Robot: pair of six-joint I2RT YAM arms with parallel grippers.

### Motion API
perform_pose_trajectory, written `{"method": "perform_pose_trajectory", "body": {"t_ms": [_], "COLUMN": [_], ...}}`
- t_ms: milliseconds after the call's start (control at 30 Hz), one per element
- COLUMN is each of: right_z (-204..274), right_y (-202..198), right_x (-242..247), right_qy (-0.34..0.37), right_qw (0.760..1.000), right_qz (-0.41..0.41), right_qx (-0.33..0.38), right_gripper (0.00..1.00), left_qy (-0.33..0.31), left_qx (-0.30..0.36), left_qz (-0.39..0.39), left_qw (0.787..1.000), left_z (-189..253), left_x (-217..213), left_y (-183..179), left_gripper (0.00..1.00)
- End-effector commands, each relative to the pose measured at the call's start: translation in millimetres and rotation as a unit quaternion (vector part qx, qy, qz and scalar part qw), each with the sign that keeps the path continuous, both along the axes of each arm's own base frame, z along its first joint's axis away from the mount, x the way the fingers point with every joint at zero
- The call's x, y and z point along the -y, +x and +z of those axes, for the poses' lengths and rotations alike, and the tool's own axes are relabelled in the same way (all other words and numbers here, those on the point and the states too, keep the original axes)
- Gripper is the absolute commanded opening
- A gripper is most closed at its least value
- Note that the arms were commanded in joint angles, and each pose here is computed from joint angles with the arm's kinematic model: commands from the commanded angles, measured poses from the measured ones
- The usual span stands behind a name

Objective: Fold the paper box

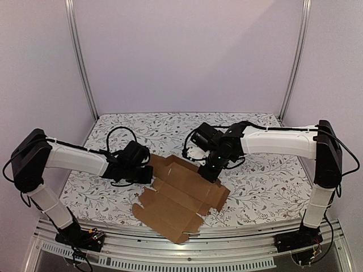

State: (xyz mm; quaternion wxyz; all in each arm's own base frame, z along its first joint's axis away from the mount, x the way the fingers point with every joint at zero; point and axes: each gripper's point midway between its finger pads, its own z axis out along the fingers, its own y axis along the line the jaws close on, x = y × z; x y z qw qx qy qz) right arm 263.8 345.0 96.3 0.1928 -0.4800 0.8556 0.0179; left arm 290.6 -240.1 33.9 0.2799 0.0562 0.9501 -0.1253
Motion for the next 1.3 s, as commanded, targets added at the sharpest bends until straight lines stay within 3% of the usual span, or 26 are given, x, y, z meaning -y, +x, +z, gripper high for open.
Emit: {"method": "perform_pose_trajectory", "body": {"t_ms": [0,333,1033,1267], "right_z": [-7.3,-10.9,-13.4,-14.7], "right_y": [-0.3,1.4,8.2,10.6], "right_x": [-0.2,0.8,5.0,6.8], "right_qy": [0.002,0.004,-0.003,-0.007], "right_qw": [1.000,1.000,0.999,0.999], "right_qz": [-0.009,-0.017,-0.039,-0.044], "right_qx": [-0.018,-0.022,-0.008,-0.002], "right_gripper": [0.00,0.00,0.00,0.00], "left_qy": [0.008,-0.006,-0.090,-0.090], "left_qx": [0.003,-0.048,-0.071,-0.076], "left_qz": [-0.014,-0.043,-0.113,-0.122], "left_qw": [1.000,0.998,0.987,0.985], "left_z": [-5.5,-29.2,2.3,-0.7], "left_x": [9.6,23.2,56.5,66.9], "left_y": [4.8,-9.3,-42.3,-53.4], "left_gripper": [0.00,0.00,0.00,0.00]}}
